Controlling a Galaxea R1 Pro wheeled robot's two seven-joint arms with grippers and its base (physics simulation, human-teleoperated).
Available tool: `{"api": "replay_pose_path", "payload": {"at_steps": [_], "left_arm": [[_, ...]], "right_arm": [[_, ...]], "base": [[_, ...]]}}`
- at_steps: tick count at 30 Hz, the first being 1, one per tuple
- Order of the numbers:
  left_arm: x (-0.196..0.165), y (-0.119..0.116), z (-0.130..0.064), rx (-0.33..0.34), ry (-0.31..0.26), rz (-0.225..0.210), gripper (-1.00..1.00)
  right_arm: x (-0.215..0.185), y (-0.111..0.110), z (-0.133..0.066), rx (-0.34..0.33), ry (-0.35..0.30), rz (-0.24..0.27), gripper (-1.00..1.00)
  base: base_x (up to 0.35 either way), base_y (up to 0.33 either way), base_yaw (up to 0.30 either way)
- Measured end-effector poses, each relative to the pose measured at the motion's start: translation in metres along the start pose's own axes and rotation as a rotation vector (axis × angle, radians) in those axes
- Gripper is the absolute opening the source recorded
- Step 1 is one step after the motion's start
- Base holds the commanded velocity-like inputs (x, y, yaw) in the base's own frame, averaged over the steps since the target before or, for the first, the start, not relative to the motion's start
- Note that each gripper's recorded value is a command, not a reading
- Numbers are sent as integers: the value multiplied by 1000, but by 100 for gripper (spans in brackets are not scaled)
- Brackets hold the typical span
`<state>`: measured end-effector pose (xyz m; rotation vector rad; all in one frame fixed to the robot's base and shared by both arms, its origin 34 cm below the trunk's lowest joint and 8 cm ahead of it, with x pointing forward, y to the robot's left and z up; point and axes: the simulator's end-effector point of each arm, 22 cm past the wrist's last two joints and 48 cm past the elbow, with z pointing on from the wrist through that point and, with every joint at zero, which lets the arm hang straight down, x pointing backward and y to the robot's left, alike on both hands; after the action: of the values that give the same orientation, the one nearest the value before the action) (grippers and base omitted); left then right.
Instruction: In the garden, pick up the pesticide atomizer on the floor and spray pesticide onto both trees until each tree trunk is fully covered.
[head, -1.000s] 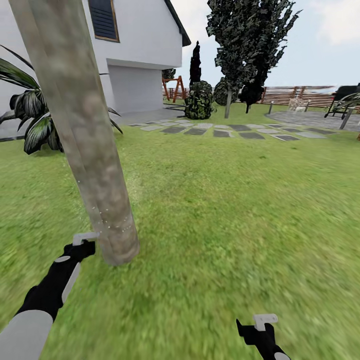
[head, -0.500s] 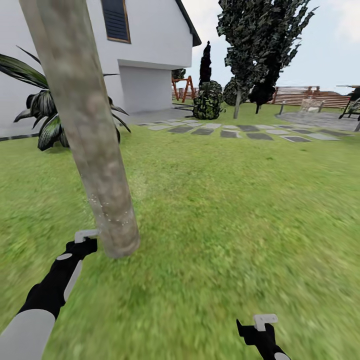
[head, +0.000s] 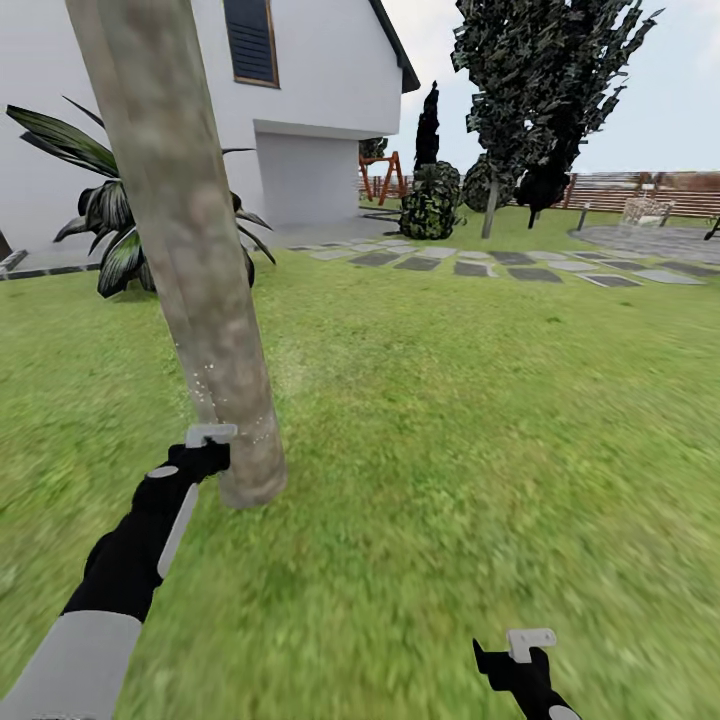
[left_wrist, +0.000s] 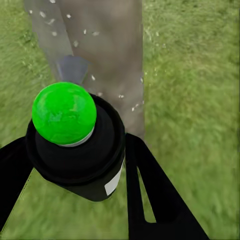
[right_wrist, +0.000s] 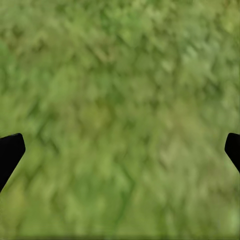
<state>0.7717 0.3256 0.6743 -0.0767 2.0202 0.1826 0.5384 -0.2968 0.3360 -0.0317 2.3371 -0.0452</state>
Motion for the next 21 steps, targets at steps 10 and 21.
{"api": "replay_pose_path", "payload": {"at_steps": [10, 21], "left_arm": [[-19, -6, -15, 28, 33, -2, -100], [-44, 45, -20, 46, 7, 19, -100]], "right_arm": [[1, 0, 0, -1, 1, -2, 100], [1, 0, 0, -1, 1, -3, 100]], "base": [[0, 0, 0], [0, 0, 0]]}}
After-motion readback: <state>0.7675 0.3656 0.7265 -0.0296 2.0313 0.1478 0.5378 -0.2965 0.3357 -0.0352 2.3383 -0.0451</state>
